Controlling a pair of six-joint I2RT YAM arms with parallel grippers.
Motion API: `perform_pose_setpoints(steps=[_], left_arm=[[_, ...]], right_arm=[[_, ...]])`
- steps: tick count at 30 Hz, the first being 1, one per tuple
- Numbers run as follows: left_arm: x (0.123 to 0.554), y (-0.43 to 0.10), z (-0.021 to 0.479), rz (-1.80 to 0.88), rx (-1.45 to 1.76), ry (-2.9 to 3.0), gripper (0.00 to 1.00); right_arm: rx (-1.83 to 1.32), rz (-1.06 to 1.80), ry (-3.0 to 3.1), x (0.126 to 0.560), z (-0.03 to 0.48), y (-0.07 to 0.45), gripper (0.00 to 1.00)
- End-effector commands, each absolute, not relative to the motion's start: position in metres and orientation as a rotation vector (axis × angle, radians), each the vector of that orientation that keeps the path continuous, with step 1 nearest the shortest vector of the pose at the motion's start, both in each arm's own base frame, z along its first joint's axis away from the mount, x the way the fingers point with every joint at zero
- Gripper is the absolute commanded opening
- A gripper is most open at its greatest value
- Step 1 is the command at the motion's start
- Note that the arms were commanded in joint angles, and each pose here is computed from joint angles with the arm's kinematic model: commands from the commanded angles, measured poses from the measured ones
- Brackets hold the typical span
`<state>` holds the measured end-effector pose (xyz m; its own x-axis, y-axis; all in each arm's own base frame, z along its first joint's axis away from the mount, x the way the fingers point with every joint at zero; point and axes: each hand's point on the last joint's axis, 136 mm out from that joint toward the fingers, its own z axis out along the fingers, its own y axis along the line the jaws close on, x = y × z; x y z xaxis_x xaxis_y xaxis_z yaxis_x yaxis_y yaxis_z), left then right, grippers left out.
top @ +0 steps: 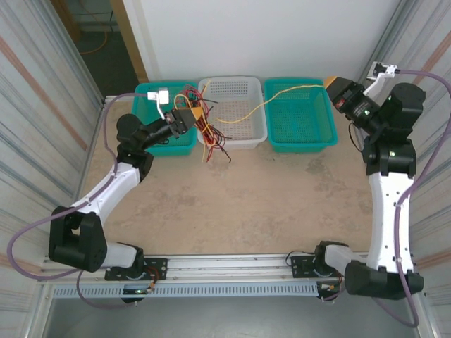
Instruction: Untangle the cables
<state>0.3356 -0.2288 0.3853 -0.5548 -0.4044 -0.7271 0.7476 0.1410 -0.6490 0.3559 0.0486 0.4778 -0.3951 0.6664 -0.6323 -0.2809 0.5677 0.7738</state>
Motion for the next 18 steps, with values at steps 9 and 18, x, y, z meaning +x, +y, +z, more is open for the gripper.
perform_pose_setpoints(steps=[9,18], left_arm=[[0.261,-0.258,0.515,-2.001,0.410,1.013,0.00],[0.279,-0.251,0.571,-1.963,0.267,0.791,0.00]], right_arm=[[0.510,1.004,1.760,0.424,0.388,0.014,0.00],[0.571,0.929,1.938,0.445,0.287,0.040,0.00]])
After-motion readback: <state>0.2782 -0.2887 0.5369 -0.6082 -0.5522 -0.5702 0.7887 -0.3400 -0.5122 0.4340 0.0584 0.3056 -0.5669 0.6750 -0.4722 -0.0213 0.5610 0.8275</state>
